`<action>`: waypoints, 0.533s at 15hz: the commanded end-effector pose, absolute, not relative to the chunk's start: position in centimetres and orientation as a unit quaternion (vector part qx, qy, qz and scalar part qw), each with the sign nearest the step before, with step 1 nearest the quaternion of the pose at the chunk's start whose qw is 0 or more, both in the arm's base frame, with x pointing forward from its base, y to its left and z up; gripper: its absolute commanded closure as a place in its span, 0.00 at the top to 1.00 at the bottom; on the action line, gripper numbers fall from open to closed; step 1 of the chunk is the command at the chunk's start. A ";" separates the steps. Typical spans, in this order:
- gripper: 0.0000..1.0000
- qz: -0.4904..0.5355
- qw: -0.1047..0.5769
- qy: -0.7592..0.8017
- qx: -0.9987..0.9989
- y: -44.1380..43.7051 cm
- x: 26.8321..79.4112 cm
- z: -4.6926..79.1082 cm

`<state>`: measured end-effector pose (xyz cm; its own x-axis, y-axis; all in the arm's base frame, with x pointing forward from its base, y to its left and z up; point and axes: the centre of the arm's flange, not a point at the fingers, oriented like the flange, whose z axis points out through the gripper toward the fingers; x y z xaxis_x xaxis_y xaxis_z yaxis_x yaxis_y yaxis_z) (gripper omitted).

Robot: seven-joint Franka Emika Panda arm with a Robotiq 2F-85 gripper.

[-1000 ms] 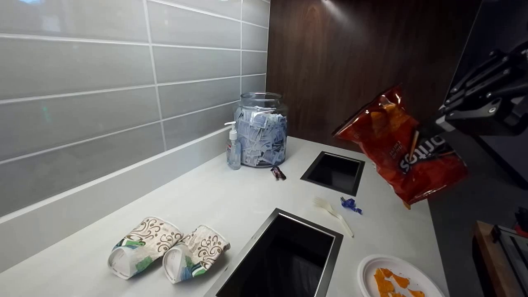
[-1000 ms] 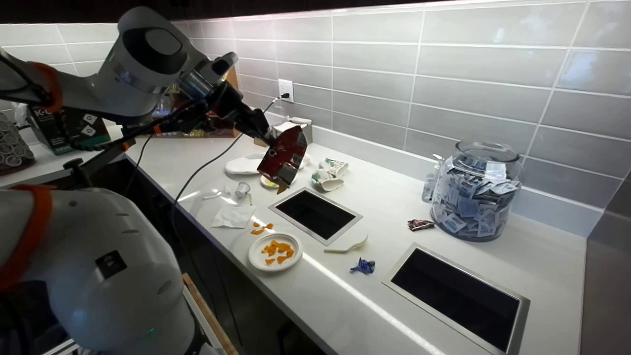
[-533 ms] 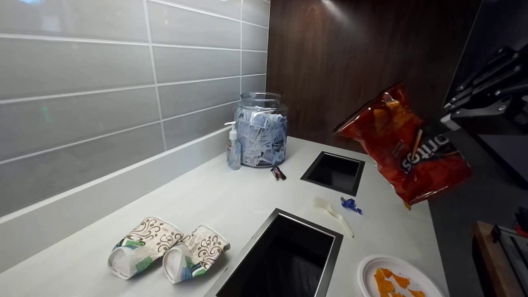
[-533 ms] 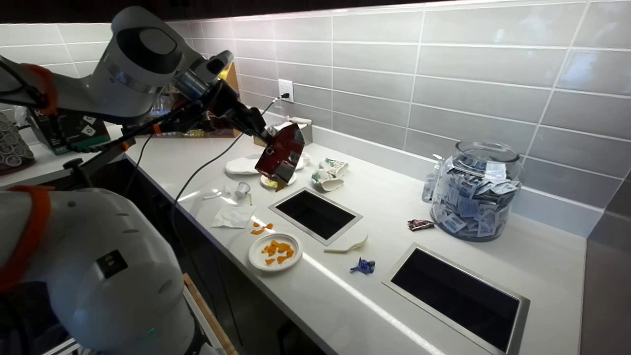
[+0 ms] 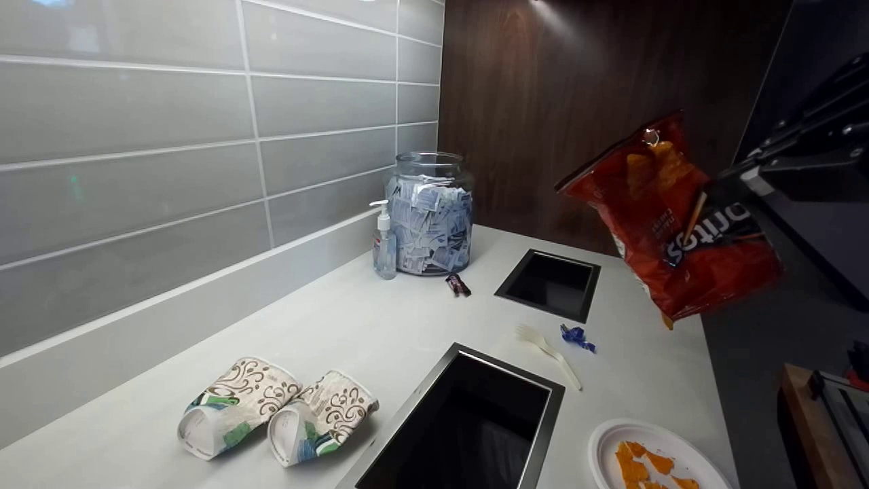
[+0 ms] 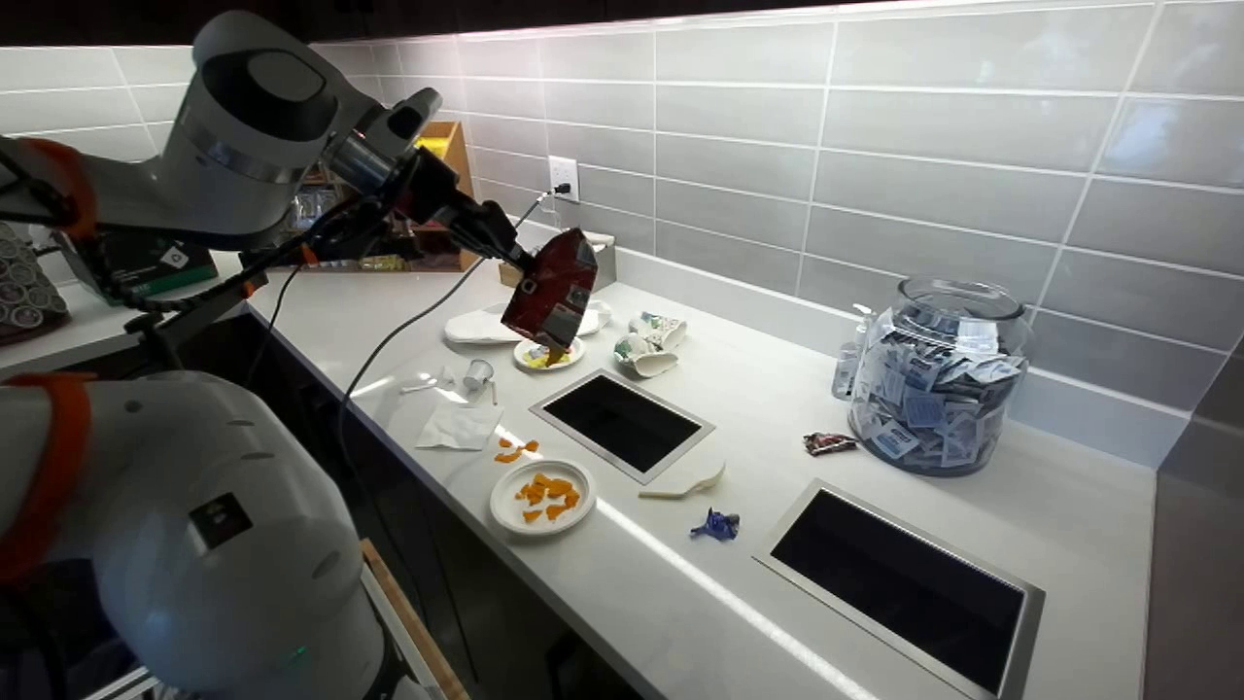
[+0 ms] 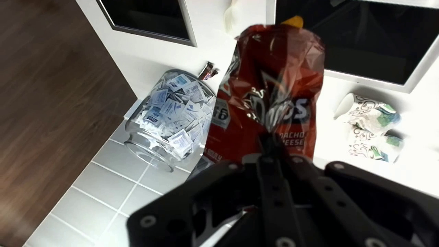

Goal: Empty the packet of doritos onto the plate with doritos on it

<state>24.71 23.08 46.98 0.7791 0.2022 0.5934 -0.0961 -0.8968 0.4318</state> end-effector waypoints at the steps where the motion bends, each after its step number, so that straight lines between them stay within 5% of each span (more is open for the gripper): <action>1: 0.00 0.357 0.241 0.031 0.902 22.8 23.3 46.7; 8: 0.00 0.328 0.238 0.024 0.914 23.0 22.7 46.7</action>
<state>23.83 23.56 47.14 0.7629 0.2347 0.6024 -0.0803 -0.8902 0.4485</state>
